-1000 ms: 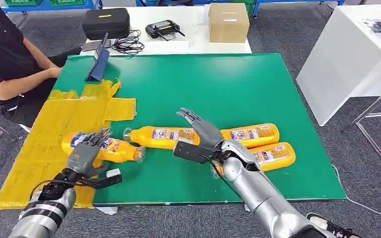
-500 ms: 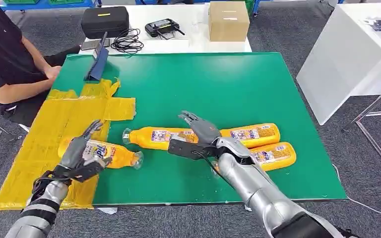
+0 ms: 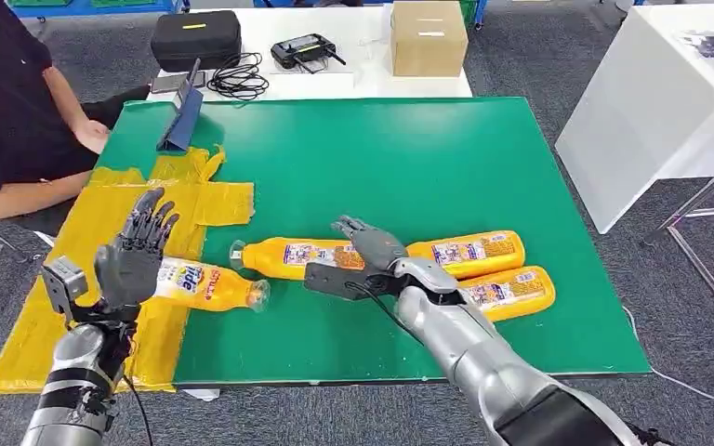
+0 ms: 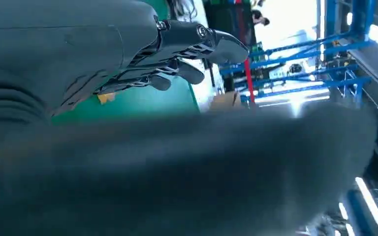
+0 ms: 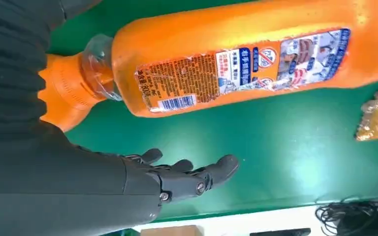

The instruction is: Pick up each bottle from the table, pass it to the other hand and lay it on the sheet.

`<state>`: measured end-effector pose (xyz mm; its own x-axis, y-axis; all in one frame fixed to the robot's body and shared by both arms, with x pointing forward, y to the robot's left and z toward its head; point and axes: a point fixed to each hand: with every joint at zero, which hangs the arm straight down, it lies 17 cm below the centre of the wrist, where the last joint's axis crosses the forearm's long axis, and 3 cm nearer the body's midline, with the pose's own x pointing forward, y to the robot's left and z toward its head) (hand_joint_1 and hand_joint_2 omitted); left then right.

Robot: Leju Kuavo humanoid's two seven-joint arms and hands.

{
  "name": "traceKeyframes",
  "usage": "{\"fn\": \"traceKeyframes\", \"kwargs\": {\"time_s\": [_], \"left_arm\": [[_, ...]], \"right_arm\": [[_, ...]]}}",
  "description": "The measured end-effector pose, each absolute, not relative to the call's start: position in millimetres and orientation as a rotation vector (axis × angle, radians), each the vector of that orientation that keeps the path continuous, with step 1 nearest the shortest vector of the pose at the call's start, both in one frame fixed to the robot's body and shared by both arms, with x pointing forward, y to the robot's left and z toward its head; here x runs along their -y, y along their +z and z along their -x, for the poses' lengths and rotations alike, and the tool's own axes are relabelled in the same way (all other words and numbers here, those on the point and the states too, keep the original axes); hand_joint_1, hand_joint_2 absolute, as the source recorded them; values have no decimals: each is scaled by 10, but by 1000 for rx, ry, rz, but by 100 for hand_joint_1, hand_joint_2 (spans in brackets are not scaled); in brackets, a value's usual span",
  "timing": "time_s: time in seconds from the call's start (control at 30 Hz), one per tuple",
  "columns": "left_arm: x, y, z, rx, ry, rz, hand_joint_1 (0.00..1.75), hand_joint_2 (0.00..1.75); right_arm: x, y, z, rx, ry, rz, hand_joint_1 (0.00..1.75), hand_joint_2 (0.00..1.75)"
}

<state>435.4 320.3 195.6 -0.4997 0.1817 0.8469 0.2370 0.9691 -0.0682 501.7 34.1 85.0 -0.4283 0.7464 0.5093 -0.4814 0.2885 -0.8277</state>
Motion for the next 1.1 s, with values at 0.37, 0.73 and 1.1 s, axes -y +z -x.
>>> {"fn": "traceKeyframes", "kwargs": {"time_s": [0.37, 0.73, 1.1], "left_arm": [[-2875, 2008, -4135, 2124, -44, 369, 0, 0], [-2708, 2144, -4033, 2142, -26, 412, 0, 0], [-2665, 2224, -3976, 2161, -13, 426, 0, 0]], "right_arm": [[-341, 769, -5026, 1400, 1505, 417, 0, 175], [-152, 514, -5006, 1261, 1682, 624, 0, 175], [77, 286, -4975, 1142, 1868, 841, 175, 175]]}}
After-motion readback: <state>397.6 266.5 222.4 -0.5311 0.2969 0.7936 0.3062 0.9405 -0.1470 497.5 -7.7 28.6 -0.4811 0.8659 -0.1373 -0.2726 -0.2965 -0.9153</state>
